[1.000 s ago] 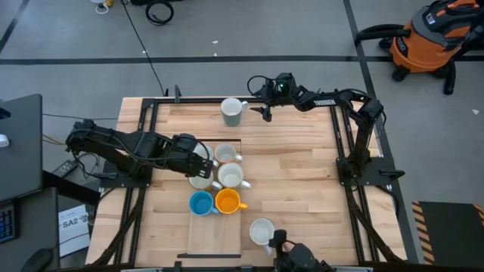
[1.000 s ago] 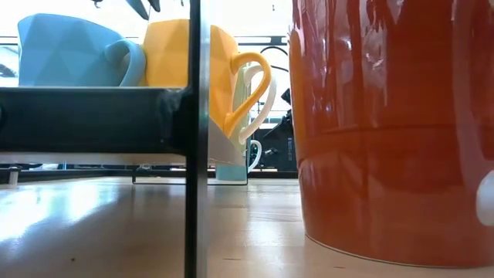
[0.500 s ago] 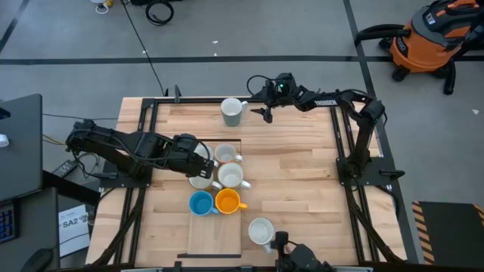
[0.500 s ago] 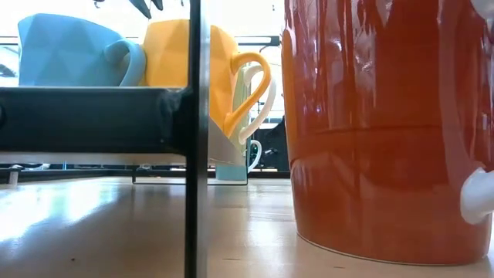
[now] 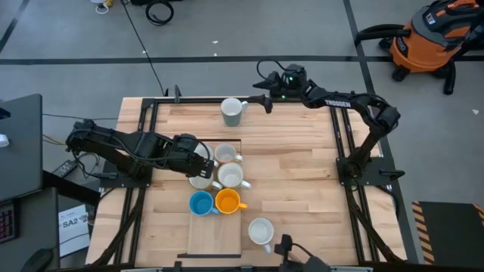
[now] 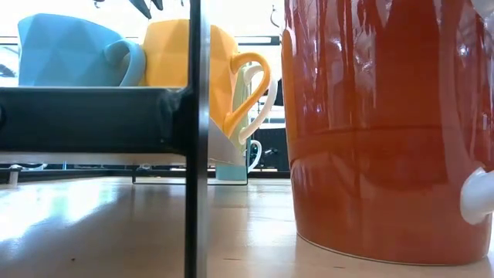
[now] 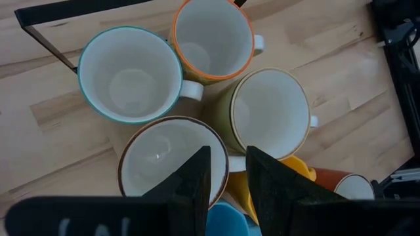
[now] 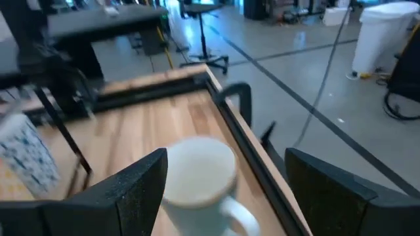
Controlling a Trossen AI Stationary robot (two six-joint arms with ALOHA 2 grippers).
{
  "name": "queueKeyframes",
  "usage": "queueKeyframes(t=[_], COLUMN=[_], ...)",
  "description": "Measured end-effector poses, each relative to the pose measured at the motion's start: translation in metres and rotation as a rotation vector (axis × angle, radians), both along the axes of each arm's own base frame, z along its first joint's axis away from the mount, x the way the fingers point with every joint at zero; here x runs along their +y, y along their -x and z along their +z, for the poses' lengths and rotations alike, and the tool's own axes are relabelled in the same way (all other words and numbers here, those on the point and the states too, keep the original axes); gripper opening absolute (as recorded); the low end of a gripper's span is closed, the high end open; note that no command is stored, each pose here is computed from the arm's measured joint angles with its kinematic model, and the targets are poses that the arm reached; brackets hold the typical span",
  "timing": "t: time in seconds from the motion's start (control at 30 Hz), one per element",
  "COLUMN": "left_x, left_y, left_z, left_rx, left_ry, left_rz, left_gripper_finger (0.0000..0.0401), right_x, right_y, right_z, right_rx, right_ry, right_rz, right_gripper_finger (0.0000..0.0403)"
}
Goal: Place coffee mugs
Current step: Put the light blue mug on the shelf
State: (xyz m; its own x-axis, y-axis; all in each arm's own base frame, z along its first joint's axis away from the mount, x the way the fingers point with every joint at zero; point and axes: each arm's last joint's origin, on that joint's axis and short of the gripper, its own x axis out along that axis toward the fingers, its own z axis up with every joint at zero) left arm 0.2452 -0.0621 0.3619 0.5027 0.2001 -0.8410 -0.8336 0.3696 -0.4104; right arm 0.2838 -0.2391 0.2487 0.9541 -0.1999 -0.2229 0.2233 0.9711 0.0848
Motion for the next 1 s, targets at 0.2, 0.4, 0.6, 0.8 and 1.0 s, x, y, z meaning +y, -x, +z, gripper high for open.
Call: queueKeyframes(t=[0.2,0.4,0.6,0.8,1.0], left_x=[0.0,-0.001,-0.002,-0.002,-0.003], left_y=[0.0,0.0,-0.001,-0.003,-0.003], left_z=[0.0,0.0,0.001,0.002,0.003], left_rx=[0.0,-0.002,-0.008,-0.024,-0.035], left_ry=[0.0,0.0,-0.028,-0.027,-0.025], left_rz=[0.0,-0.005,-0.06,-0.062,-0.066], left_gripper_finger=[0.0102,0.0102,0.0102,0.0102,0.0102], right_x=[0.014,0.023,0.022,0.012,0.005], right_y=[-0.034,-0.053,-0.059,-0.072,-0.083], right_z=[0.027,0.051,0.04,0.006,-0.028], right_rx=[0.062,0.22,0.257,0.303,0.358], right_ry=[0.036,0.118,0.052,-0.03,-0.058], right_rz=[-0.005,-0.215,-0.254,-0.276,-0.276], right_gripper_finger=[0.0311,0.0311,0.0311,0.0311,0.0311])
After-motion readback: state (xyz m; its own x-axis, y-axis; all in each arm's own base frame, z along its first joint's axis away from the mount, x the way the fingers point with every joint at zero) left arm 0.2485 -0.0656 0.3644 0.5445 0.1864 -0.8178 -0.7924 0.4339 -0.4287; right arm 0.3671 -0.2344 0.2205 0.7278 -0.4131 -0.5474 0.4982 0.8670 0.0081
